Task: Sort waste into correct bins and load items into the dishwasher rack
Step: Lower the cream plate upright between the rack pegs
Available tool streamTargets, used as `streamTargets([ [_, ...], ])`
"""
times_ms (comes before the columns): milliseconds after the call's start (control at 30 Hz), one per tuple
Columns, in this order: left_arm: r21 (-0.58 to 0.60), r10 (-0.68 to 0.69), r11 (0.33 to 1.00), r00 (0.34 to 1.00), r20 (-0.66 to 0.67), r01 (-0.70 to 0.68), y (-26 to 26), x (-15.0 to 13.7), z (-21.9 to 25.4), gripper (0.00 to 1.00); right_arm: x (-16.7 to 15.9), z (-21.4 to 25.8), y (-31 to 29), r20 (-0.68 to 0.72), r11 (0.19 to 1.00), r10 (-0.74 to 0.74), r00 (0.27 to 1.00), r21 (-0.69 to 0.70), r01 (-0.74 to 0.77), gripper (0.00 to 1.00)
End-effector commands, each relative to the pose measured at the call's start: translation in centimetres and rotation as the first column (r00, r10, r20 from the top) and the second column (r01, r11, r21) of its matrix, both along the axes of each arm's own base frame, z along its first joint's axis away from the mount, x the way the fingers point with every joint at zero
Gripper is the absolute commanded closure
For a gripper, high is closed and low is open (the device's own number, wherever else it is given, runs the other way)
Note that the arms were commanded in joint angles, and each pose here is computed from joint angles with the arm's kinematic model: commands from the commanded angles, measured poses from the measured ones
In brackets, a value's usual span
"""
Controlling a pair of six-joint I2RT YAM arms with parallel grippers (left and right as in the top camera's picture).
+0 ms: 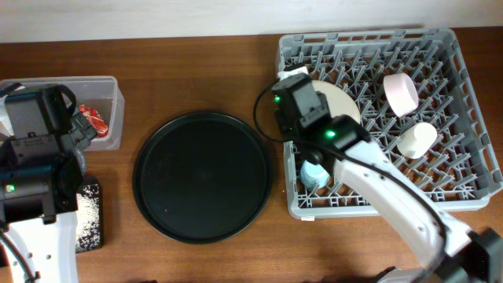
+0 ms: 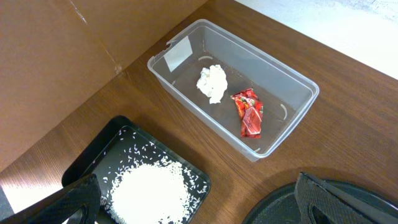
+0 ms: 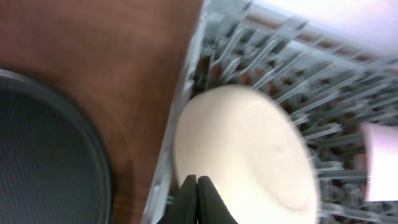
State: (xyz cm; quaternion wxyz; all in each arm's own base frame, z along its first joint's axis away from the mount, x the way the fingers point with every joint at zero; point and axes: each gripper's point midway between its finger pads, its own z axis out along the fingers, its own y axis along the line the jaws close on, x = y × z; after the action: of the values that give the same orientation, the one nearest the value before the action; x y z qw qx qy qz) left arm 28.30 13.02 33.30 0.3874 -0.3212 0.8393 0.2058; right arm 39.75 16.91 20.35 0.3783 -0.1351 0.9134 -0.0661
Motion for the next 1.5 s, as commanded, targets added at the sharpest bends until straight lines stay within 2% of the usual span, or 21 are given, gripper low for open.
streamTargets([
  [0, 0.004, 0.020, 1.000, 1.000, 0.018, -0.020, 0.2, -0.2, 0.5, 0.01, 0.6, -4.8, 0.0, -0.110, 1.000, -0.019, 0.994, -0.026, 0.016, 0.96],
  [100, 0.004, 0.020, 1.000, 1.000, 0.018, -0.020, 0.2, -0.2, 0.5, 0.01, 0.9, -8.1, -1.2, -0.185, 0.995, -0.096, 0.978, -0.041, 0.090, 0.96],
  [233, 0.004, 0.020, 1.000, 1.000, 0.018, -0.020, 0.2, -0.2, 0.5, 0.01, 0.4, -8.5, -1.3, -0.216, 0.994, -0.111, 0.970, -0.026, 0.108, 0.96],
  [333, 0.004, 0.020, 1.000, 1.000, 0.018, -0.020, 0.2, -0.2, 0.5, 0.01, 0.7, -6.5, -0.1, -0.189, 0.995, -0.070, 0.979, 0.050, 0.081, 0.96],
  [467, 0.004, 0.020, 1.000, 1.000, 0.018, -0.020, 0.2, -0.2, 0.5, 0.01, 2.9, 0.3, 0.2, -0.014, 0.986, -0.067, 0.998, 0.153, 0.068, 0.96],
  [500, 0.005, 0.020, 1.000, 1.000, 0.018, -0.020, 0.2, -0.2, 0.5, 0.01, 3.0, 0.1, 0.1, -0.023, 0.984, -0.065, 0.998, 0.165, 0.068, 0.96],
  [567, 0.005, 0.020, 1.000, 1.000, 0.018, -0.020, 0.2, -0.2, 0.5, 0.01, 3.2, -1.7, 0.2, -0.077, 0.982, -0.048, 0.996, 0.179, 0.061, 0.96],
  [733, 0.004, 0.020, 1.000, 1.000, 0.018, -0.020, 0.2, -0.2, 0.5, 0.01, 3.6, -9.1, -1.2, -0.219, 0.990, -0.096, 0.971, 0.076, 0.115, 0.96],
  [900, 0.005, 0.020, 1.000, 1.000, 0.018, -0.020, 0.2, -0.2, 0.5, 0.01, 2.8, -10.2, -2.4, -0.273, 0.990, -0.118, 0.955, 0.042, 0.135, 0.96],
  [967, 0.004, 0.020, 1.000, 1.000, 0.018, -0.020, 0.2, -0.2, 0.5, 0.01, 3.0, -9.3, -1.7, -0.259, 0.990, -0.096, 0.961, 0.076, 0.119, 0.96],
  [1067, 0.004, 0.020, 1.000, 1.000, 0.018, -0.020, 0.2, -0.2, 0.5, 0.01, 3.7, -4.2, -1.2, -0.158, 0.984, -0.080, 0.984, 0.145, 0.103, 0.96],
  [1167, 0.004, 0.020, 1.000, 1.000, 0.018, -0.020, 0.2, -0.2, 0.5, 0.01, 3.1, -0.6, -1.5, -0.092, 0.979, -0.077, 0.993, 0.182, 0.092, 0.96],
  [1267, 0.004, 0.020, 1.000, 1.000, 0.018, -0.020, 0.2, -0.2, 0.5, 0.01, 2.6, -1.4, -2.5, -0.118, 0.994, -0.053, 0.992, 0.084, 0.063, 0.96],
  [1467, 0.005, 0.020, 1.000, 1.000, 0.018, -0.020, 0.2, -0.2, 0.5, 0.01, 1.4, -3.1, -2.9, -0.193, 0.997, -0.050, 0.980, 0.049, 0.061, 0.96],
])
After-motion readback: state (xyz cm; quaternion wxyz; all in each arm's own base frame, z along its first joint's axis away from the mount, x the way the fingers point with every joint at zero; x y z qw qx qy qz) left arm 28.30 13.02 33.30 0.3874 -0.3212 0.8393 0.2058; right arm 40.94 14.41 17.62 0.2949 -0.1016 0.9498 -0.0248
